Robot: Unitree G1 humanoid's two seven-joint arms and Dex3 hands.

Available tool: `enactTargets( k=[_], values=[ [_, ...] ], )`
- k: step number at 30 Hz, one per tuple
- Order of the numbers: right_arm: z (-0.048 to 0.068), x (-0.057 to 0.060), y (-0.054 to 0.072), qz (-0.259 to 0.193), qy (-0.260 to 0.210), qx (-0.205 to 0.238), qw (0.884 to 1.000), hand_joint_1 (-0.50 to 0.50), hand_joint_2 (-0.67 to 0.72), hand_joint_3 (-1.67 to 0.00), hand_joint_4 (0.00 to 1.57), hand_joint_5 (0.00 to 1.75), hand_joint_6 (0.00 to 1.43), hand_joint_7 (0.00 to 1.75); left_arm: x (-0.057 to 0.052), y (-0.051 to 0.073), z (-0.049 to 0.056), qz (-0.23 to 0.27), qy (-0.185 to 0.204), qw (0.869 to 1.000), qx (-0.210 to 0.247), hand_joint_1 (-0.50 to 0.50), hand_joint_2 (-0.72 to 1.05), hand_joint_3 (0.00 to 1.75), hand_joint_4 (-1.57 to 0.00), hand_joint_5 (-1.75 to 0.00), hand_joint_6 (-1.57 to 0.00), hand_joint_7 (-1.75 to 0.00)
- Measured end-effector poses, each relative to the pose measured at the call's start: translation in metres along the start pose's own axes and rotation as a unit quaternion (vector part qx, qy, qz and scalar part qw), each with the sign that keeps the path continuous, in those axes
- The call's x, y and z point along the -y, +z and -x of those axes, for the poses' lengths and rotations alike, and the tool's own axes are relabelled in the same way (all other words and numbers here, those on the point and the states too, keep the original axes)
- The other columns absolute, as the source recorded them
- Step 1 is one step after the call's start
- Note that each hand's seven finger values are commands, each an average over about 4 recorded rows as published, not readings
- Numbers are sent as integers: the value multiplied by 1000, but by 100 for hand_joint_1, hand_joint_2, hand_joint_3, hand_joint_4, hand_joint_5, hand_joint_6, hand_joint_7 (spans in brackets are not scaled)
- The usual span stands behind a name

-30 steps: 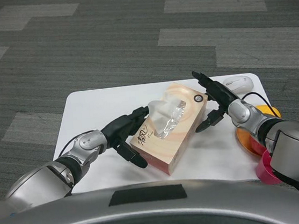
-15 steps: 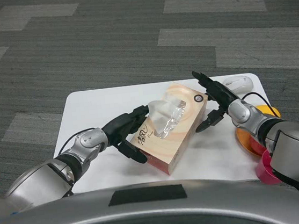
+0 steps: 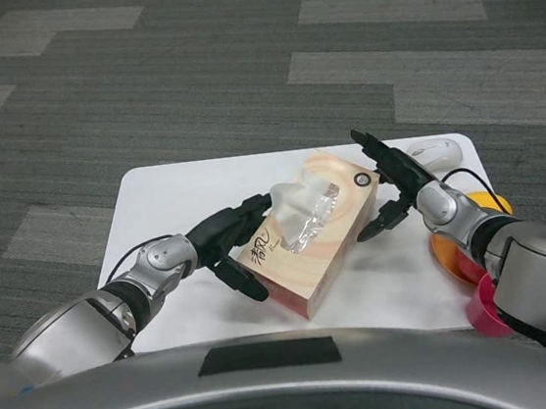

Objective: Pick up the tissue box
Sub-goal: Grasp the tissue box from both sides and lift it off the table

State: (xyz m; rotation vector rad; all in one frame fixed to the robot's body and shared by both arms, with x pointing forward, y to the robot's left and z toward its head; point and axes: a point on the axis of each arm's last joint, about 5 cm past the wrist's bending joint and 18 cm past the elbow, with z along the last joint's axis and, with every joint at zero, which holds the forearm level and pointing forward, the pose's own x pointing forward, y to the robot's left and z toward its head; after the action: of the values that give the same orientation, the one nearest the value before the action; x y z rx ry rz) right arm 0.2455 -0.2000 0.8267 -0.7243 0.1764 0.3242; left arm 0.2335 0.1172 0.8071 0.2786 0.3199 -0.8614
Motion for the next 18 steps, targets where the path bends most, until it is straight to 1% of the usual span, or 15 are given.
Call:
enactTargets(
  k=[2,4,7,8,11,12,13,16,18],
  values=[
    [0,0,0,0,0,0,1000,-46,-16,-16,69,34,0,7,0,0,0,0,0,1000,0,50,43,9,-11,0,0,0],
    [0,0,0,0,0,0,1000,-46,-16,-16,71,39,0,7,0,0,0,0,0,1000,-1,50,43,9,-11,0,0,0],
    [0,0,0,0,0,0,1000,-46,-16,-16,71,39,0,7,0,0,0,0,0,1000,-1,50,43,9,-9,0,0,0],
    [0,0,0,0,0,0,1000,-46,-16,-16,71,36,0,7,0,0,0,0,0,1000,0,50,43,9,-8,0,0,0],
    [0,0,0,0,0,1,1000,-46,-16,-16,71,36,0,7,0,0,0,-1,0,1000,3,50,43,9,-7,0,0,0],
    [0,0,1,-1,0,2,1000,-46,-16,-16,71,39,0,7,0,0,0,-2,0,1000,3,50,43,9,-7,0,0,0],
    [0,0,1,-1,1,2,1000,-46,-16,-16,71,39,0,7,0,0,0,-4,1,1000,3,50,43,9,-7,0,0,0],
    [0,0,1,-1,1,2,1000,-46,-16,-16,71,32,0,7,1,1,-1,-18,2,1000,-2,50,43,9,-7,0,0,0],
    [0,0,1,-1,1,3,1000,-46,-16,-16,71,34,0,7,1,1,-1,-30,1,1000,-6,50,43,9,-7,0,0,0]
  ],
)
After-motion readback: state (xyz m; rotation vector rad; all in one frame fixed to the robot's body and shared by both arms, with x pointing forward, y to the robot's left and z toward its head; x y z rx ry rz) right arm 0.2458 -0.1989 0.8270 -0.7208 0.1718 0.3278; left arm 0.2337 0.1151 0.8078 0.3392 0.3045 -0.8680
